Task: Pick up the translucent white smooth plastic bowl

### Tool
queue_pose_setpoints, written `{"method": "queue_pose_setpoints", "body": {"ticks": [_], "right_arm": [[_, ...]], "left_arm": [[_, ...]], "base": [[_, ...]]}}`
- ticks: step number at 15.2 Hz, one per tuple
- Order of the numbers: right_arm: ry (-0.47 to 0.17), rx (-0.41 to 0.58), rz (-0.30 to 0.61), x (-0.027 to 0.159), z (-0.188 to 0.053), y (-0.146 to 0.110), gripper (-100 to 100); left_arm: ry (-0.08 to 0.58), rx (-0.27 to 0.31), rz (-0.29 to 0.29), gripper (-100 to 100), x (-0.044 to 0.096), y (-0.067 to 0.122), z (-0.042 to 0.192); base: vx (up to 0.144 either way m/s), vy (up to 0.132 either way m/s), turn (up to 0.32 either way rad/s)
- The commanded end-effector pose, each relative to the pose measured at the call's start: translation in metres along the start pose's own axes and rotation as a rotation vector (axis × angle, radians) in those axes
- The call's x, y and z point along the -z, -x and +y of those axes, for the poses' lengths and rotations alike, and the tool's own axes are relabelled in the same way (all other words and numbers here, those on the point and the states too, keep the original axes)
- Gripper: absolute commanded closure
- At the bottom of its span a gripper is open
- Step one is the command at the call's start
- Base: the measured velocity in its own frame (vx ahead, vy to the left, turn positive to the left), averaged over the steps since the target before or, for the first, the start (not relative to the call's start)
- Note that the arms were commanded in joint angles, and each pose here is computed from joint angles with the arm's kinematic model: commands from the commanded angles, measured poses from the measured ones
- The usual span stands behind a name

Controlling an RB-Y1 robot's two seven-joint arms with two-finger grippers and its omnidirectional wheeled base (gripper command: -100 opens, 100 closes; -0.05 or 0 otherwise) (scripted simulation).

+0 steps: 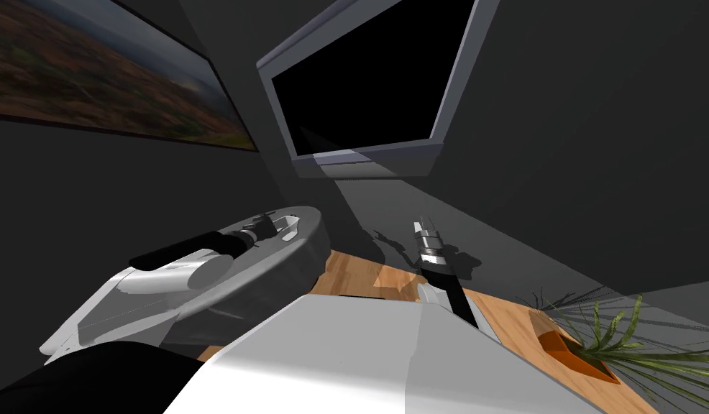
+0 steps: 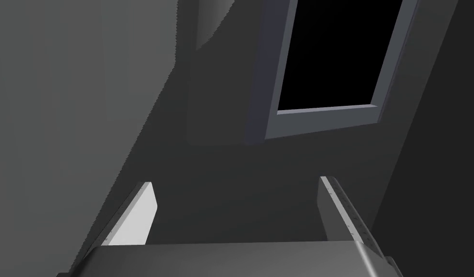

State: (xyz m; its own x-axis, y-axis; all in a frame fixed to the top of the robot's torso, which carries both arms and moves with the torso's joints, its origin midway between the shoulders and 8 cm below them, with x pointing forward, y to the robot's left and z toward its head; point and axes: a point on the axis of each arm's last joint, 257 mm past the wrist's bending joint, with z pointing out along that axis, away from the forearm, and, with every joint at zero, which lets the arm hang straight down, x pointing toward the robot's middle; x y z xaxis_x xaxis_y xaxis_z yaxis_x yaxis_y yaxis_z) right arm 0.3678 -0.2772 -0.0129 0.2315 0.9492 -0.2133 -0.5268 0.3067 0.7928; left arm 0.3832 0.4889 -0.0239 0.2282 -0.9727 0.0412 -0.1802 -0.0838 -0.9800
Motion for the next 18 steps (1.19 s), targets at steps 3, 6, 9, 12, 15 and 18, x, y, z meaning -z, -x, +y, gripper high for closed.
{"method": "queue_pose_setpoints", "body": {"ticks": [3,6,9,12,15,18], "right_arm": [[0.0,0.0,0.0,0.0,0.0,0.0,0],[0.0,0.0,0.0,0.0,0.0,0.0,0],[0.0,0.0,0.0,0.0,0.0,0.0,0],[0.0,0.0,0.0,0.0,0.0,0.0,0],[0.0,0.0,0.0,0.0,0.0,0.0,0],[0.0,0.0,0.0,0.0,0.0,0.0,0]], "left_arm": [[0.058,0.014,-0.015,-100,0.004,0.008,0.005],[0.095,0.026,-0.026,-100,0.009,0.014,0.007],[0.137,0.026,-0.036,-100,0.01,0.017,0.018],[0.187,0.037,-0.049,-100,0.016,0.023,0.023],[0.219,0.047,-0.058,-100,0.021,0.027,0.023],[0.256,0.057,-0.069,-100,0.027,0.032,0.026]], "base": [[0.002,0.008,-0.08],[0.004,0.009,-0.067],[0.003,0.011,-0.062],[0.006,0.012,-0.098],[0.006,0.012,-0.074],[0.005,0.012,-0.052]]}}
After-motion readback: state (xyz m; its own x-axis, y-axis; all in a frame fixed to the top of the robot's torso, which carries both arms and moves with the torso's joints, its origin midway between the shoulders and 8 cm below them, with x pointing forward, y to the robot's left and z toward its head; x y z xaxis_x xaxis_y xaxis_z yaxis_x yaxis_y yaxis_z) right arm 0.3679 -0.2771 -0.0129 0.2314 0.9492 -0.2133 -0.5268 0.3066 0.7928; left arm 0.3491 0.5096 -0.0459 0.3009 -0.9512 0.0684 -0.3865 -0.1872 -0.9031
